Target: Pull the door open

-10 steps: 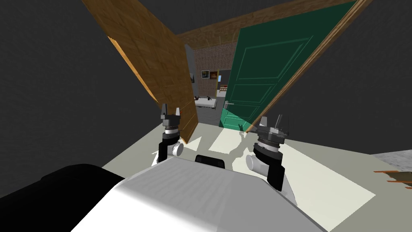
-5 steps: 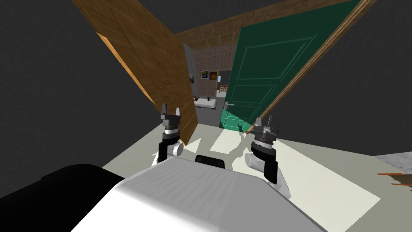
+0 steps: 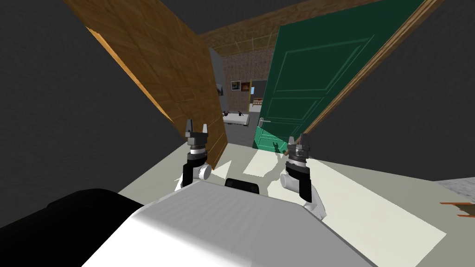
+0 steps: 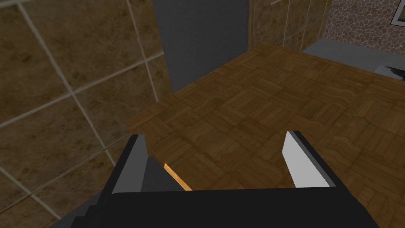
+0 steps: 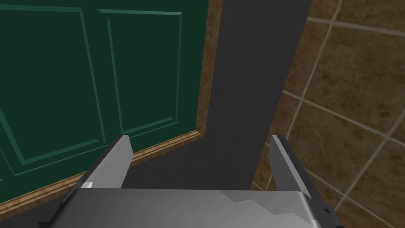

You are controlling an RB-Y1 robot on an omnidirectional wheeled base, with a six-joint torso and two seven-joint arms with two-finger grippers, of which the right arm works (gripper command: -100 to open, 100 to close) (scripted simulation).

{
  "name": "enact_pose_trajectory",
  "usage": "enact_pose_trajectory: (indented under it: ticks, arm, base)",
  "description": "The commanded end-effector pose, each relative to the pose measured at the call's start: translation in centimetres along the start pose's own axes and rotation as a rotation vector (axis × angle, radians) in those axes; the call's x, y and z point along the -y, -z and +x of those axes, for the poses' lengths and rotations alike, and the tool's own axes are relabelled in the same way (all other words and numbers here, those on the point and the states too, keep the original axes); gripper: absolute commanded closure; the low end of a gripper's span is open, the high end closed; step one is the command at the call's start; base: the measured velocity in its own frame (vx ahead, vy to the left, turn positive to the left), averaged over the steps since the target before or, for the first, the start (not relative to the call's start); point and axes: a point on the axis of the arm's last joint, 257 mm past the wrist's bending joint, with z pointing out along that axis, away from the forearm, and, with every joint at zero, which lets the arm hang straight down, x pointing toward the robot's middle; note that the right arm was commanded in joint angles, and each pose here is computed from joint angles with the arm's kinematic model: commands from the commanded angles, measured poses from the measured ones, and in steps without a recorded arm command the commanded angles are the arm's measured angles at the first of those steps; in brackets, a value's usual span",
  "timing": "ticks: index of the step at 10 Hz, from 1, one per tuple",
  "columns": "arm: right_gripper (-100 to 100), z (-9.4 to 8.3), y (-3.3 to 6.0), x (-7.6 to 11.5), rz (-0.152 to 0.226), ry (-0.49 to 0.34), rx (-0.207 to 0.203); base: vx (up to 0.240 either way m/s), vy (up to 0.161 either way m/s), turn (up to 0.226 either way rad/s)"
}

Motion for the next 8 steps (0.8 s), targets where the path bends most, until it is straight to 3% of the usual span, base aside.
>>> enact_pose_trajectory:
  ticks: [1,8]
  arm:
    - [-100,0.3,-0.06,1.4,0.024,-0.008,-0.012]
    - [-100,1.4,-0.15,8.4,0.139,-0.039,-0.059]
  base:
    - [0.102,-0.005,-0.01]
    - [0.096,0.013,-0.013]
